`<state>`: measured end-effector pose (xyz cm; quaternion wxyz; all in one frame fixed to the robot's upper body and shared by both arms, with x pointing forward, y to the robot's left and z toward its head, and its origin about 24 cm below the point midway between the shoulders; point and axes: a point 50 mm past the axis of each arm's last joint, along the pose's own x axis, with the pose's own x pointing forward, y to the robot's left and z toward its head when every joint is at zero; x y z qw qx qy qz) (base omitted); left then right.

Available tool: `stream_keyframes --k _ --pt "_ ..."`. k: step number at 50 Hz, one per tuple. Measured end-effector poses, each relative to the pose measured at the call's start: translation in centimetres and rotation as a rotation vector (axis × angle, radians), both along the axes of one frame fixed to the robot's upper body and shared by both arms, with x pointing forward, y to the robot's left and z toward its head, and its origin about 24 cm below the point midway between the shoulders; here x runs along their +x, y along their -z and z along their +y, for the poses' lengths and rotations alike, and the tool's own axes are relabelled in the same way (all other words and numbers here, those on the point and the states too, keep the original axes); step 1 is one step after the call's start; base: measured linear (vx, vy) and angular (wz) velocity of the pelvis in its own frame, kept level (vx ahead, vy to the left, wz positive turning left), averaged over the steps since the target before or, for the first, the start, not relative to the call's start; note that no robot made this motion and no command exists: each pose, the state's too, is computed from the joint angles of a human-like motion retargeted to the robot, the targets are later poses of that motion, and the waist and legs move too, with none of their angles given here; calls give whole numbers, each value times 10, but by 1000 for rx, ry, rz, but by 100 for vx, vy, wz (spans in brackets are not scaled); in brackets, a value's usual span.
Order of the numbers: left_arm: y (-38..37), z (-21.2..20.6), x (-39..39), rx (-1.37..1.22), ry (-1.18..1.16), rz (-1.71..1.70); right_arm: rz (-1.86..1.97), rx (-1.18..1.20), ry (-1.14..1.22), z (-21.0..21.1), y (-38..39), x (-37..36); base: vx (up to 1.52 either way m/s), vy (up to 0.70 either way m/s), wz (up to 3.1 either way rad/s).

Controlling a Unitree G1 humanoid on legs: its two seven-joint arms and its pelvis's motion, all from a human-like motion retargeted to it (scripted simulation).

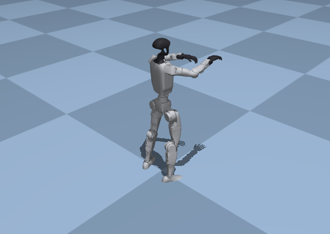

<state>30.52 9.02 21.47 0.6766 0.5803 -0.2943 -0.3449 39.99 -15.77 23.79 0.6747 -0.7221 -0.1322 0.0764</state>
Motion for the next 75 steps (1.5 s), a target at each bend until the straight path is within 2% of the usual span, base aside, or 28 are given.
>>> stream_keyframes --k 6,13,17,20,28,33,37,43,48,52,60,67,75 --pt "-20 57 27 -26 -283 -120 2 -35 -237 20 1 -37 0 0 0" --pt "-44 171 60 -10 -800 -214 -40 18 -516 35 -4 -97 0 0 0" --pt "-46 223 57 10 -1011 -209 -75 47 -517 21 -8 -108 0 0 0" --pt "-43 238 49 28 -1045 -196 -95 44 -422 -1 -11 -102 0 0 0" --pt "-8 202 19 41 -771 -171 -81 33 32 -98 2 -69 0 1 5" --pt "18 195 -6 -15 -697 -201 -132 61 102 -120 13 -72 0 1 27" --pt "35 208 -20 -36 -752 -239 -188 76 -36 -96 18 -81 0 -2 29" --pt "54 209 -30 -39 -764 -217 -195 78 -340 -28 28 -96 -1 -3 29" --pt "60 171 -36 -63 -585 -195 -189 108 -502 22 37 -95 -2 -1 33" --pt "61 129 -40 -63 -393 -189 -186 132 -497 45 50 -80 -2 2 36" --pt "58 64 -24 -51 -184 -216 -149 173 -355 52 75 -54 -1 2 18" --pt "49 34 -9 -128 -146 -218 -149 251 -494 55 68 -87 -1 -1 -24" --pt "46 12 -27 -235 -28 -200 -133 402 -610 42 61 -139 -2 -4 -65"
